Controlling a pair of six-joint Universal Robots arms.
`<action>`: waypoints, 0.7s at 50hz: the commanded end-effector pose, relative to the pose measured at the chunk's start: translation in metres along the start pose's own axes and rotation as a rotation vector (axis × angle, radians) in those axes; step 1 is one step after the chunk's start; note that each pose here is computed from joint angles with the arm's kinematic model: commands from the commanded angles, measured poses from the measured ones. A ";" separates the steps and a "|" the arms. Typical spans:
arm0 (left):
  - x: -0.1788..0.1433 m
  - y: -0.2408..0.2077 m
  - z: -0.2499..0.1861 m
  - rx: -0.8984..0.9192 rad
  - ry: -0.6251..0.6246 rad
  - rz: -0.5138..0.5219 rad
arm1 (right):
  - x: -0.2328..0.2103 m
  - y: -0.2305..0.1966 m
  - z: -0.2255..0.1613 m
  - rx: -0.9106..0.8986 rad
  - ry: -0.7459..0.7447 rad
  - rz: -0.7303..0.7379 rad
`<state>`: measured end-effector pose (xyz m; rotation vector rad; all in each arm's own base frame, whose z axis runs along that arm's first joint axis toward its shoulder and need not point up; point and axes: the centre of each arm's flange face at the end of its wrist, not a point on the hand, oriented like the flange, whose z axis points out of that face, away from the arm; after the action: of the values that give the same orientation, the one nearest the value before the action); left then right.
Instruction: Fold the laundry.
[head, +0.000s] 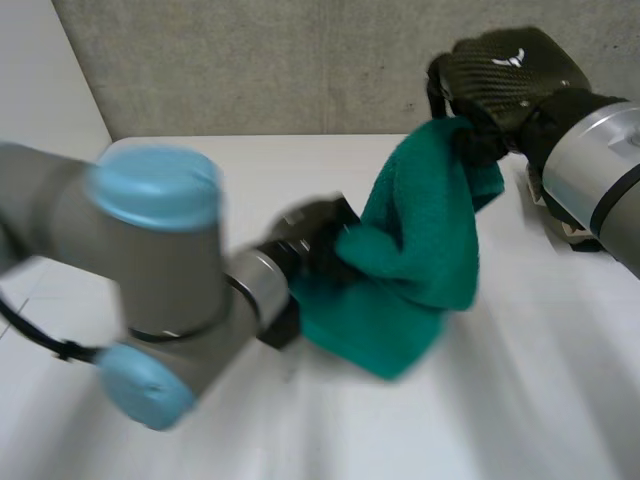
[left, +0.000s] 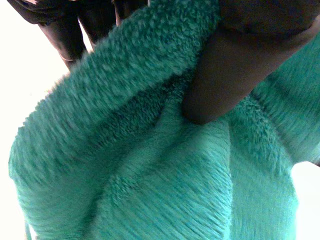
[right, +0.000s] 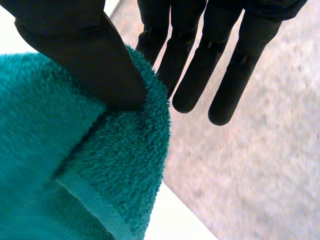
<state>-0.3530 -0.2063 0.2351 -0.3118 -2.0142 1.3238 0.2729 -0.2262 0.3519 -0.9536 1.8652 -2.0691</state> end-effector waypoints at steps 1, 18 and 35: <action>0.011 -0.052 -0.049 0.044 0.139 0.164 | 0.017 0.056 0.023 -0.197 -0.022 -0.026; -0.108 0.008 0.056 -0.274 -0.190 0.342 | -0.048 0.160 0.095 -0.321 -0.166 -0.093; -0.125 -0.017 0.054 -0.133 -0.271 0.343 | -0.054 0.166 0.118 -0.175 0.053 -0.156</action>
<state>-0.3019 -0.3389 0.1578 -0.5938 -2.4392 1.4307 0.3504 -0.3237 0.1619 -1.2011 1.9966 -1.9824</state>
